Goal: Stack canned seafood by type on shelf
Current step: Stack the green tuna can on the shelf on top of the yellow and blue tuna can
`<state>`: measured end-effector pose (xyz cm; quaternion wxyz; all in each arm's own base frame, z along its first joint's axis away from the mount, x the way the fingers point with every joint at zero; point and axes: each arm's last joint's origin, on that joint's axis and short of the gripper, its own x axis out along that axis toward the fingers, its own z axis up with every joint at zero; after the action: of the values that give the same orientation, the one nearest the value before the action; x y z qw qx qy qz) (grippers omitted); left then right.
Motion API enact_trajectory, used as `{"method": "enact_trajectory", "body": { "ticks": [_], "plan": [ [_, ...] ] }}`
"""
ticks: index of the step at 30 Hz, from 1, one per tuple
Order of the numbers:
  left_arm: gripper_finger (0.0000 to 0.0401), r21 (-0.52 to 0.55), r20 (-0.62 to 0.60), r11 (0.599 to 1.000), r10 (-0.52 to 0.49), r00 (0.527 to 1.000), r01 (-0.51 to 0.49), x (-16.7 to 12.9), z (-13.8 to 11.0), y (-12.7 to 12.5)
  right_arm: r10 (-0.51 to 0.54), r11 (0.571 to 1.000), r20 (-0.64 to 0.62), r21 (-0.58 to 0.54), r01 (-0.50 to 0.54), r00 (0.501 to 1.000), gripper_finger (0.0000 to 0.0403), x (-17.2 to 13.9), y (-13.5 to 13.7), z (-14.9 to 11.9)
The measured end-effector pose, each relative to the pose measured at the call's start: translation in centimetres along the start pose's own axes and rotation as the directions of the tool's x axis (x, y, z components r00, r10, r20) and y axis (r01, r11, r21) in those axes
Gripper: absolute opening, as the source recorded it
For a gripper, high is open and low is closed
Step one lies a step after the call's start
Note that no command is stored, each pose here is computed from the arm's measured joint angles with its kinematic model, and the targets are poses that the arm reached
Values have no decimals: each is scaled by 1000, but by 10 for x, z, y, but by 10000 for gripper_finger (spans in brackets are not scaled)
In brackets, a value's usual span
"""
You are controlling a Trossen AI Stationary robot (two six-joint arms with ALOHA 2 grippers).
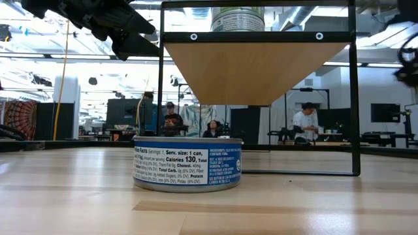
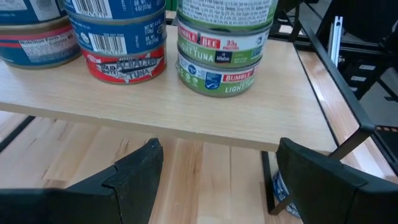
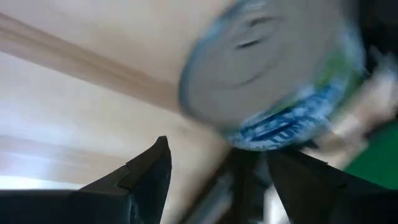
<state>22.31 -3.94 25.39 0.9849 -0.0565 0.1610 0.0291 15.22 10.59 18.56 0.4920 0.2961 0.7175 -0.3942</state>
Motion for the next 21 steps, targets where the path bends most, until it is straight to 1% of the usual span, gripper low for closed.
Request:
{"method": "enact_trajectory", "body": {
  "ticks": [1,5,10,13,16,19,21],
  "plan": [
    [302,-1,4,1000,-1,1000,1,0,0,0,22,1000,18,-6,-22,1000,285,0,2,2],
    [302,-2,6,1000,-1,1000,1,0,1,0,43,999,77,19,-44,996,285,-2,4,10],
    [302,-1,5,1000,-6,1000,6,0,1,0,103,994,147,6,-105,984,285,-4,9,19],
    [302,-1,5,1000,-8,1000,8,0,1,0,96,995,168,-15,-95,981,285,-4,8,22],
    [302,-1,4,1000,-9,1000,9,0,0,0,105,994,203,-62,-94,974,285,-6,9,24],
    [302,-1,4,1000,-9,1000,9,0,0,0,146,986,226,-112,-123,963,285,-12,14,24],
    [302,-1,4,1000,-5,1000,5,0,0,0,178,976,247,-165,-140,952,285,-20,17,23]
  ]
}}
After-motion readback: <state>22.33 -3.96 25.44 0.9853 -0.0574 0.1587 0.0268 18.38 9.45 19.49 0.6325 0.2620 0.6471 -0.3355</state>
